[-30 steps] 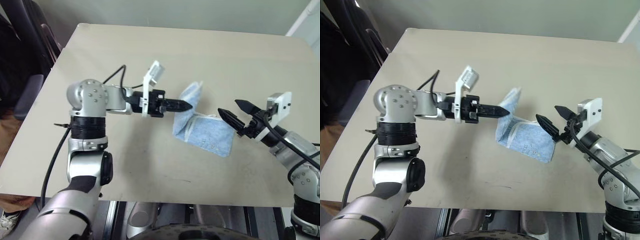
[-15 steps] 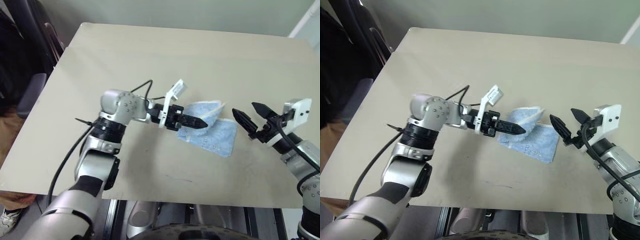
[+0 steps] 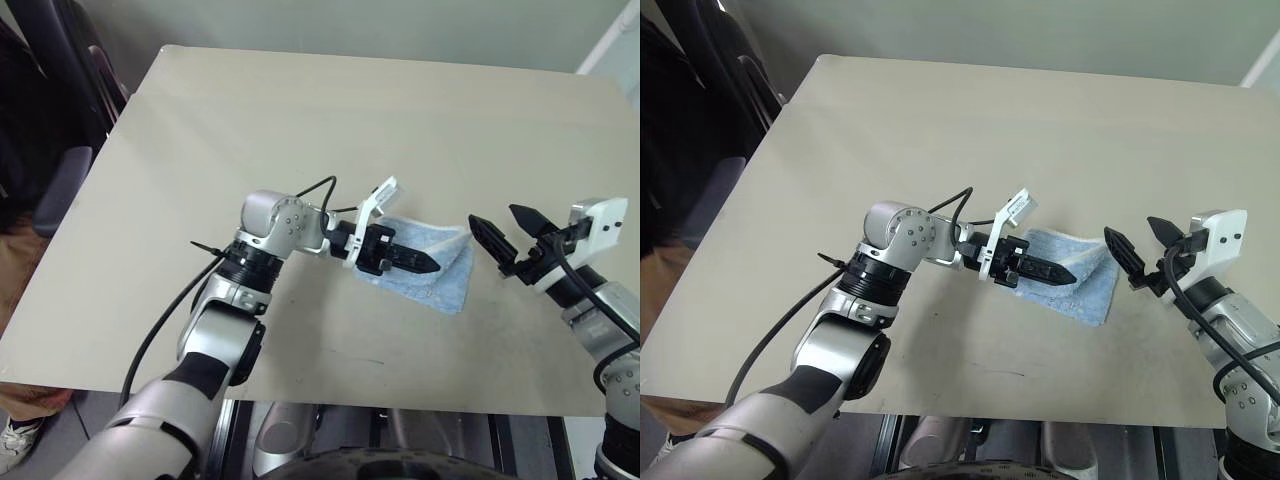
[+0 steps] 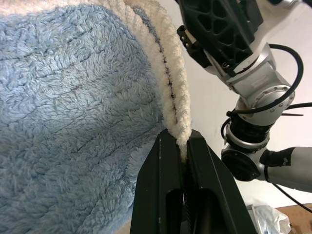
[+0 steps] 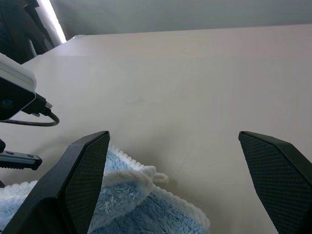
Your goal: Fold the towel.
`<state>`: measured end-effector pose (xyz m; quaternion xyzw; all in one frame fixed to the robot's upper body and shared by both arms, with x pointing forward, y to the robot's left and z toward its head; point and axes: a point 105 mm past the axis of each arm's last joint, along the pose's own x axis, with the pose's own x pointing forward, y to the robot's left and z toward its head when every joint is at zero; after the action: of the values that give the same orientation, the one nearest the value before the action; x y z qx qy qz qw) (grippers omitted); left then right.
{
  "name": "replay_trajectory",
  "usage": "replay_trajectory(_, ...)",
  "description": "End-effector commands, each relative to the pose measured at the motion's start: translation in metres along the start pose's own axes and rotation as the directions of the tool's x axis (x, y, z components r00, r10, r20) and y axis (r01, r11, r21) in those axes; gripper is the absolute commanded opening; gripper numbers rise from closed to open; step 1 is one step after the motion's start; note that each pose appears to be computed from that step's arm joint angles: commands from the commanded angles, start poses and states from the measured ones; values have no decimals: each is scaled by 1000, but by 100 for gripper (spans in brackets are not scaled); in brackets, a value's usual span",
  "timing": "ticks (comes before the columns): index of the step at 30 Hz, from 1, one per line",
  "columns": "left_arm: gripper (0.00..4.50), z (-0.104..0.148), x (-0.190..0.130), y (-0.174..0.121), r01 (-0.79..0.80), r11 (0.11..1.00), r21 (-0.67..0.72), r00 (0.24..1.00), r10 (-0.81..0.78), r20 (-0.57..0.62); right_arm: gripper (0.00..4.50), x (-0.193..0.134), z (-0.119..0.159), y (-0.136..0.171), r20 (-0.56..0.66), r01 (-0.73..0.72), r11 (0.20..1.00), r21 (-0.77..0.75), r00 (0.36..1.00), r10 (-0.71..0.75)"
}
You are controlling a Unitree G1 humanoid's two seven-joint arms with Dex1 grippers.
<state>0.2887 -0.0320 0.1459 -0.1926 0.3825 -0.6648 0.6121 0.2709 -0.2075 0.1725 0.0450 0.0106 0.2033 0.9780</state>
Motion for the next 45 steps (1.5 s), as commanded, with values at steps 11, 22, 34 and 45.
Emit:
replay_trajectory(11,2,-8,21,4,4,1000,25,1000,-4,-4,450,-3,17,3,51,19,998,-58,999,-16)
replay_trajectory(22,25,-17,32,0,35,999,42,999,-33,-37,450,-4,17,2,46,26,998,-65,999,-23)
replay_trajectory(34,405,-2,25,-10,109,990,89,989,-117,86,450,-5,16,9,42,-7,996,-84,999,10)
replay_trajectory(45,433,45,-46,-37,13,780,625,926,-246,287,331,-13,17,37,24,-187,982,-35,982,188)
